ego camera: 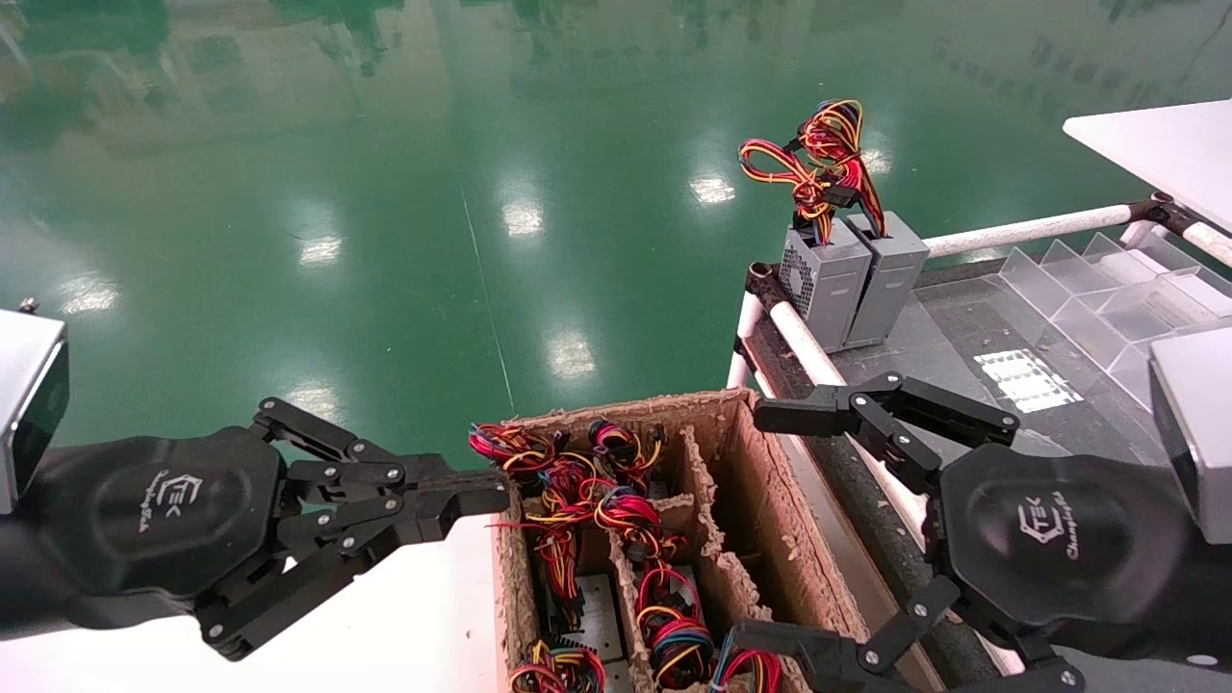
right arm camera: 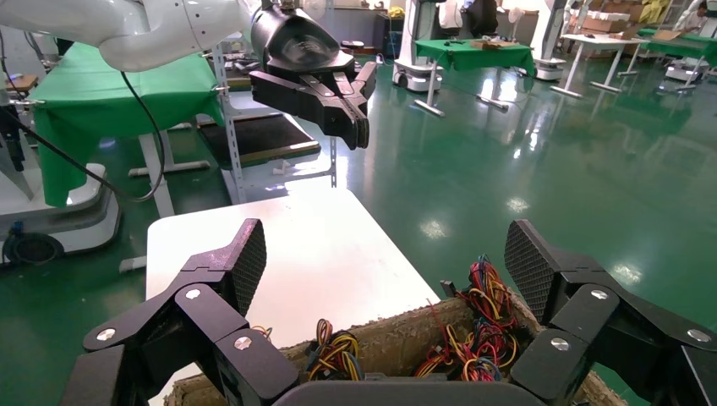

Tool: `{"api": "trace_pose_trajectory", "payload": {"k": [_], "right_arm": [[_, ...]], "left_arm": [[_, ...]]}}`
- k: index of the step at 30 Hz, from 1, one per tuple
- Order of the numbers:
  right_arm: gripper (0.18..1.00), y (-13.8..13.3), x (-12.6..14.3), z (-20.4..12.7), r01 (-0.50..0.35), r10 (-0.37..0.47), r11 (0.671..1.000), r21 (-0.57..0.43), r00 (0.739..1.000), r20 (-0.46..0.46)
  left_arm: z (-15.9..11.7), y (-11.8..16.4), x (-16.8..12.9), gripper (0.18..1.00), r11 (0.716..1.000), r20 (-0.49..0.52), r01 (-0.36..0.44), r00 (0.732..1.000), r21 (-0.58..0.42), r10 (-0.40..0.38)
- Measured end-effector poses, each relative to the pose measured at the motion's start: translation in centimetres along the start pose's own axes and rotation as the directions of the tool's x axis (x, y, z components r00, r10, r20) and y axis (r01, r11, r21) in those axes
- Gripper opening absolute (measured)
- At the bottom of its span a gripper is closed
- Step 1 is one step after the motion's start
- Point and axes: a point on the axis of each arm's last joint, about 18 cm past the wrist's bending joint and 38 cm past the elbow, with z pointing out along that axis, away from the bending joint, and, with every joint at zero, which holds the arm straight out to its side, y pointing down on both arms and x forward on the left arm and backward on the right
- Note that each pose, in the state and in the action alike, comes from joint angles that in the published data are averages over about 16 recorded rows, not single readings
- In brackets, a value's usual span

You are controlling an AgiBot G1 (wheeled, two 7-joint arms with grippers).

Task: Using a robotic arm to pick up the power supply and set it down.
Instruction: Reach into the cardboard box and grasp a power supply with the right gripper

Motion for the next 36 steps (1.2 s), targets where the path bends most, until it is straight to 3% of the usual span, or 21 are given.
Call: {"api": "trace_pose_trajectory", "payload": {"k": [10,18,27,36], "right_arm": [[1.001,0.0,0.0,0.0,0.0,0.0,1.0,0.0,1.0,0.0],[1.001,0.5,0.3,-0.1,-0.007,0.007,1.0,-0.026,1.0,-0.014],[1.001,2.7,1.4,0.3,-0.026,0.017,0.988,-0.154,0.998,-0.063],[1.001,6.5,2.8,1.4,-0.055,0.025,0.936,-0.348,0.996,-0.089]], "left_arm": [[0.0,0.0,0.0,0.199,1.0,0.0,0.0,1.0,0.0,0.0],[0.0,0.0,0.0,0.234,1.0,0.0,0.0,1.0,0.0,0.0],[0.0,0.0,0.0,0.355,1.0,0.0,0.0,1.0,0.0,0.0],[0.0,0.0,0.0,0.539,1.0,0.0,0.0,1.0,0.0,0.0]]}}
